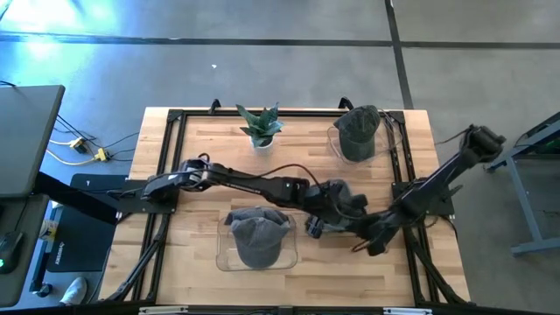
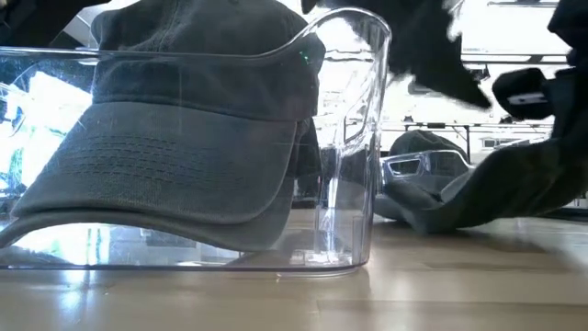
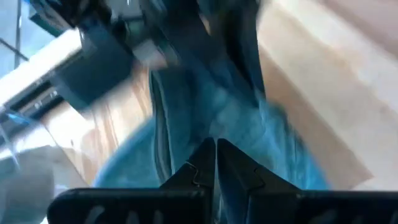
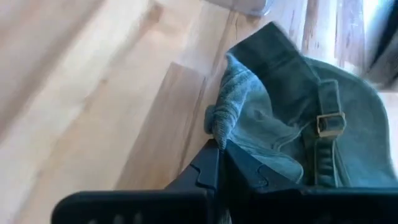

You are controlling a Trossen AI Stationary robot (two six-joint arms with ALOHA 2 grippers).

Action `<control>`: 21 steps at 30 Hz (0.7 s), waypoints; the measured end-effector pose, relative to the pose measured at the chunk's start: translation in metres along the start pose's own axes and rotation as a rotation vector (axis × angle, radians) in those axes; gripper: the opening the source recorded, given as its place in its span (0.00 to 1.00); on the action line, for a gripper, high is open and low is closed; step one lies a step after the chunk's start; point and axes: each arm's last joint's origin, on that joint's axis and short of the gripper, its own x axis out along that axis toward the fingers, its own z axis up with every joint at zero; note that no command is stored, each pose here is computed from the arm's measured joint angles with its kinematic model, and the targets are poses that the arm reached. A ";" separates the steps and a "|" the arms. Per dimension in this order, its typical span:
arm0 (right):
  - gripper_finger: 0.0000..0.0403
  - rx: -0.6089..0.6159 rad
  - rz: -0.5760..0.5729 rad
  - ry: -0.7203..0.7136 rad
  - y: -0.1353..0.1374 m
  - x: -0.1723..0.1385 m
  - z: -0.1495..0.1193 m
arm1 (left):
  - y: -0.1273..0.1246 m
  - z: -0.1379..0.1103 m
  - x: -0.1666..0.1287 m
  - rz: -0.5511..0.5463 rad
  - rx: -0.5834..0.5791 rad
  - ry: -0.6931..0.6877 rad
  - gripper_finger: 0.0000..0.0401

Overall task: Pick & Place hat
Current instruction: Put the dark green cap into the top transparent bin

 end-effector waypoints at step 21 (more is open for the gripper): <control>0.01 0.260 0.070 -0.238 -0.018 -0.023 -0.050 | 0.049 -0.020 0.010 0.071 -0.232 -0.430 0.03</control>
